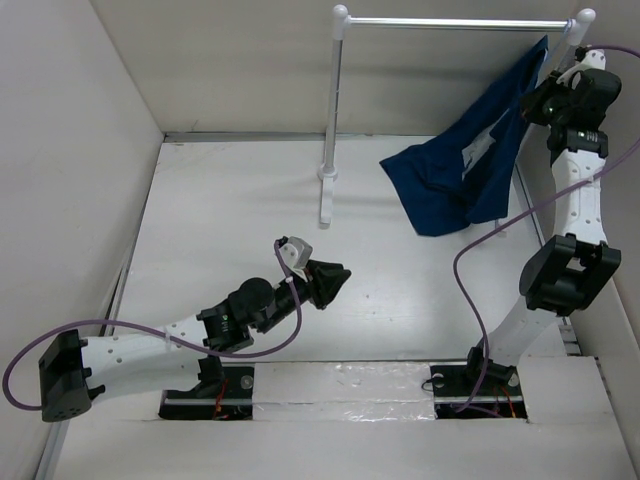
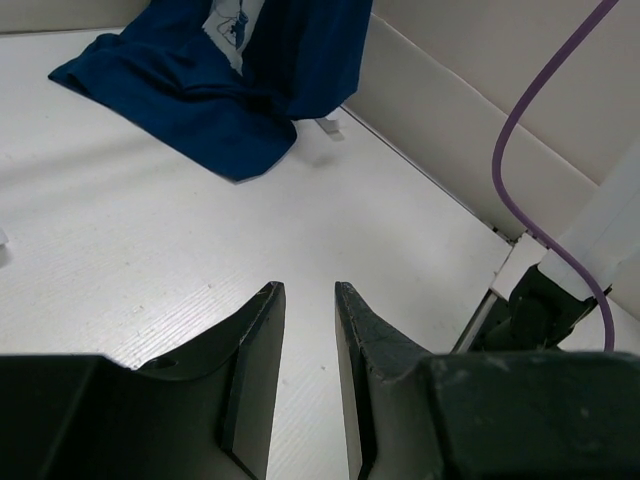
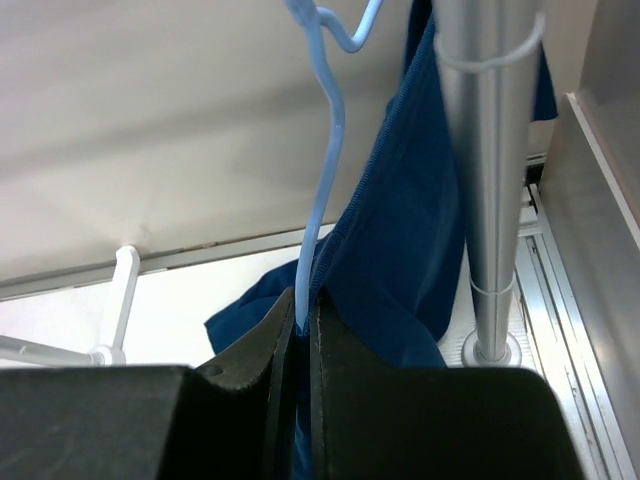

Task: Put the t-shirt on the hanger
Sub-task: Place the hanger at the clothesline.

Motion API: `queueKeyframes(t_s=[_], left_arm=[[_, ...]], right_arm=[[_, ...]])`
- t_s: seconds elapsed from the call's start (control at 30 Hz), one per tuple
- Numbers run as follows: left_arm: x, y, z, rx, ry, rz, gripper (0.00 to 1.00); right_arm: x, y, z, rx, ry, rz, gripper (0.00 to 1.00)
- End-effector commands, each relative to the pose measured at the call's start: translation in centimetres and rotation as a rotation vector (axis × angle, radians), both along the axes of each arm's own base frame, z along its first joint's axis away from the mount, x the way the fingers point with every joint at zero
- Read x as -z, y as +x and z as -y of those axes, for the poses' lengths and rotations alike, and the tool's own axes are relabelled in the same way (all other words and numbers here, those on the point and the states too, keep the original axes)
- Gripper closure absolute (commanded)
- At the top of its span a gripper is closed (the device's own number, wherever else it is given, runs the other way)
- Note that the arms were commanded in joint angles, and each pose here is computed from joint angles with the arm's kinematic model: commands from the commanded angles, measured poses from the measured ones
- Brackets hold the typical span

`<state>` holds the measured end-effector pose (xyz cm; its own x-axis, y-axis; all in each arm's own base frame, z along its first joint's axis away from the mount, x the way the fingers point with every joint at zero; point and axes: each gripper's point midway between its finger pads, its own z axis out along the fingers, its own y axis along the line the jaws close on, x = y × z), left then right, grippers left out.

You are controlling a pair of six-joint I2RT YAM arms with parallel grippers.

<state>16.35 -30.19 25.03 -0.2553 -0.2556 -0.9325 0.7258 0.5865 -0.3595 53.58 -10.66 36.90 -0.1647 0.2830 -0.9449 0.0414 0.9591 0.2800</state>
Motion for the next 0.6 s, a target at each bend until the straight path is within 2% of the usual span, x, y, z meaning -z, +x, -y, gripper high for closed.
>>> queueKeyframes(t_s=[0.0,0.2,0.23,0.27,0.3,0.33,0.4,0.43,0.5,0.53,0.57], left_arm=[[-1.6,-0.1,0.2,0.03,-0.068,0.009,0.77],[-1.7,-0.2,0.0,0.029,-0.075,0.012,0.77],[-1.8,-0.2,-0.1,0.027,-0.078,0.013,0.77],[-1.9,-0.2,-0.1,0.024,-0.079,0.014,0.77],[-1.8,-0.1,-0.2,0.023,-0.078,0.013,0.77],[-1.8,-0.1,-0.2,0.02,-0.077,0.014,0.77],[-1.7,0.0,-0.2,0.017,-0.073,0.012,0.77],[-1.7,0.0,-0.2,0.013,-0.073,0.012,0.77],[-1.4,0.2,-0.1,0.003,-0.066,0.005,0.77],[-1.2,0.4,-0.1,-0.003,-0.057,0.001,0.77],[-1.1,0.5,0.0,-0.008,-0.055,-0.008,0.77]], right_arm=[[-3.6,-0.2,-0.9,-0.061,0.02,0.092,1.0],[-4.4,0.0,-0.6,-0.003,-0.022,0.092,1.0],[-4.4,0.1,-0.8,0.001,-0.026,0.087,0.99],[-4.0,0.1,-0.6,0.012,-0.024,0.078,0.93],[-4.1,-0.1,-0.6,0.019,-0.028,0.08,0.84],[-4.1,-0.2,-0.6,0.021,-0.028,0.085,0.62],[-5.0,-0.8,-1.2,0.036,-0.034,0.106,0.44],[-5.5,-0.9,-1.4,0.05,-0.039,0.116,0.29],[-6.6,-1.7,-1.2,0.119,-0.052,0.118,0.2],[-8.2,-2.5,-2.3,0.13,-0.052,0.135,0.08],[-8.9,-3.0,-2.6,0.152,-0.044,0.148,0.03]])
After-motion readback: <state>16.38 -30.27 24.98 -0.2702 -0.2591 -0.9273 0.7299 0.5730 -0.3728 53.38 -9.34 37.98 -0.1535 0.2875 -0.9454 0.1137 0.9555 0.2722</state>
